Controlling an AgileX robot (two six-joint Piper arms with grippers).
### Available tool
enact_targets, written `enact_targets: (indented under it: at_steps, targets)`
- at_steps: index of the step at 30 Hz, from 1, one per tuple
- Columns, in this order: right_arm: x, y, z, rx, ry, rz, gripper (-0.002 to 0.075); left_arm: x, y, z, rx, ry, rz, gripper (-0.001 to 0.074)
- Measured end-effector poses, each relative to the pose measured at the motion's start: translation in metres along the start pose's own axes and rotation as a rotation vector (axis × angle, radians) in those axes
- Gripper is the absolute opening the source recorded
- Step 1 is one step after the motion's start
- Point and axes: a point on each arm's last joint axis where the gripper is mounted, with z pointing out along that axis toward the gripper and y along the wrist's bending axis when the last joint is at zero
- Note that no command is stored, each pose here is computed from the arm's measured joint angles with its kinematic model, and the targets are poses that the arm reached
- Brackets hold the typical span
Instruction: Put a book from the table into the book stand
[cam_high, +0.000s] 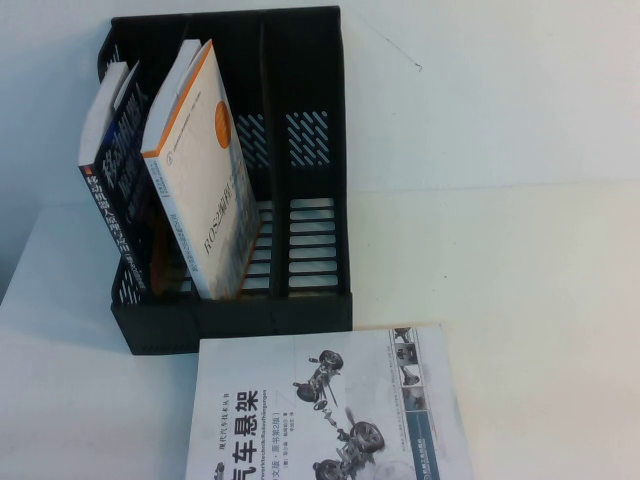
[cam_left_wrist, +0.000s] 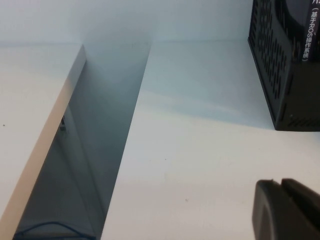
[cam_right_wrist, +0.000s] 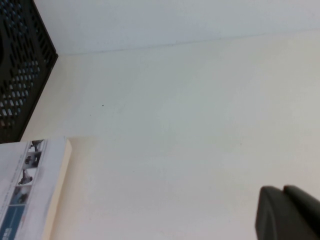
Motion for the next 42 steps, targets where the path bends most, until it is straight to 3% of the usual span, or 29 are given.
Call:
enact_targets:
  at_steps: [42]
  targets:
    - [0.0007,-0.0001,0.0004,0.001,0.002,-0.001,0.0006,0.0002,-0.0001,0.0000,0.001,0.002,0.033,-0.0003]
